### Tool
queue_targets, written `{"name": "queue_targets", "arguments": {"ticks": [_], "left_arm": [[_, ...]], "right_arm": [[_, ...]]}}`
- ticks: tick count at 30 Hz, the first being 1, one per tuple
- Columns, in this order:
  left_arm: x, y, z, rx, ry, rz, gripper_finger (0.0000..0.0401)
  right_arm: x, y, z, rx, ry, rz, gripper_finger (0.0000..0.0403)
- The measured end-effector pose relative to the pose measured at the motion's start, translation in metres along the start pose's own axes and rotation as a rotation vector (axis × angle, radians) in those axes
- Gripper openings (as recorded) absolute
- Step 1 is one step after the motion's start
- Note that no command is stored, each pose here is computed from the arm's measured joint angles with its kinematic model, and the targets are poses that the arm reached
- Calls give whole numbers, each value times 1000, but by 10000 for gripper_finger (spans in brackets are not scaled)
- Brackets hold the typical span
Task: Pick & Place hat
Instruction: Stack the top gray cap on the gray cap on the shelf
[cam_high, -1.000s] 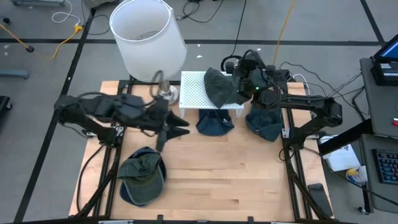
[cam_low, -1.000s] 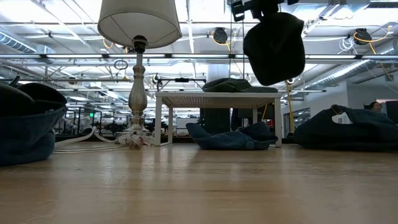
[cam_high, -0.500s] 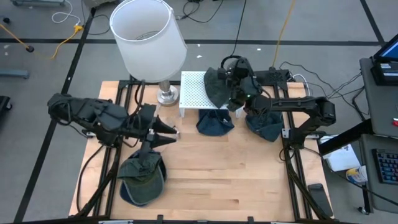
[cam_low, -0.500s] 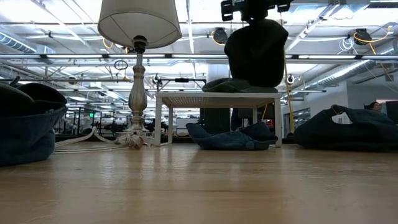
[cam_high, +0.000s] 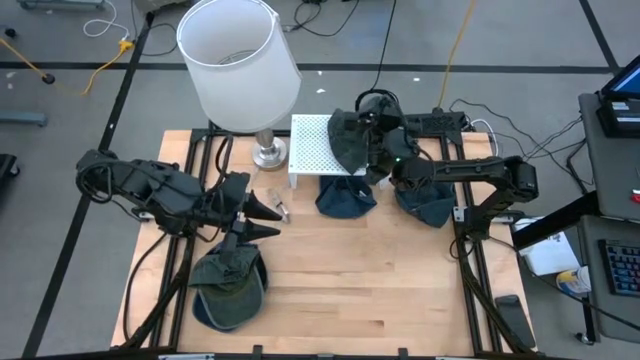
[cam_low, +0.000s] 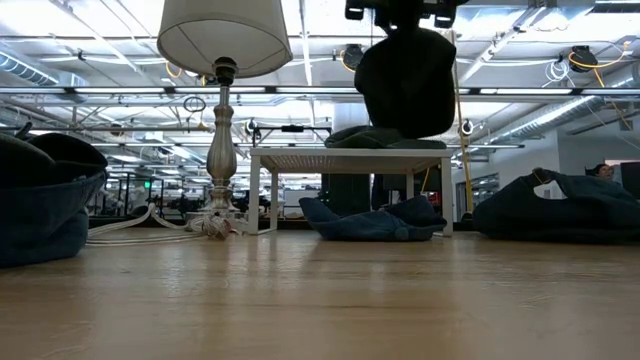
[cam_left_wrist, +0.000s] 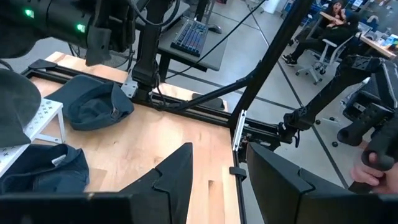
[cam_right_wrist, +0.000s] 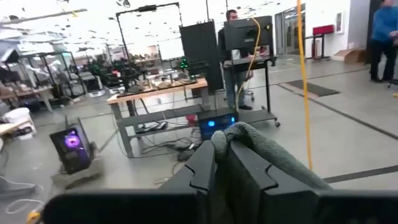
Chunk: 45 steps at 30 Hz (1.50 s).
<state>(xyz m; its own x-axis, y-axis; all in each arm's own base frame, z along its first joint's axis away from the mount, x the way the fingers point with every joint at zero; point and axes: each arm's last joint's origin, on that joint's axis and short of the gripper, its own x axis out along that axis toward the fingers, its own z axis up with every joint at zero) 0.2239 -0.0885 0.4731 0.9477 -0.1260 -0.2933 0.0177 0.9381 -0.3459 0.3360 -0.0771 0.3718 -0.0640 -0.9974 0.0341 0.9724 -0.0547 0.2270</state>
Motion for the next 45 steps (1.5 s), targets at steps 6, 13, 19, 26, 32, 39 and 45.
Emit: {"name": "queue_targets", "arguments": {"ticks": [6,13,19,26,32,39,45], "left_arm": [[0,1,-2,-1,16,7,154],[0,1,-3,3,26,10,154],[0,1,-3,21,27,11,154],[0,1,-2,57,26,10,154],[0,1,-2,73,25,9,154],[0,0,-3,72,53,-52,154],[0,-1,-4,59,62,-67,154]], "right_arm": [[0,6,-11,45,4,130,22],[-1,8,-33,35,94,249,19],[-1,7,-37,58,115,242,19],[-3,8,-37,220,134,238,19],[-10,9,-38,374,179,271,18],[-20,10,-43,420,261,340,18],[-30,1,-55,219,332,354,18]]}}
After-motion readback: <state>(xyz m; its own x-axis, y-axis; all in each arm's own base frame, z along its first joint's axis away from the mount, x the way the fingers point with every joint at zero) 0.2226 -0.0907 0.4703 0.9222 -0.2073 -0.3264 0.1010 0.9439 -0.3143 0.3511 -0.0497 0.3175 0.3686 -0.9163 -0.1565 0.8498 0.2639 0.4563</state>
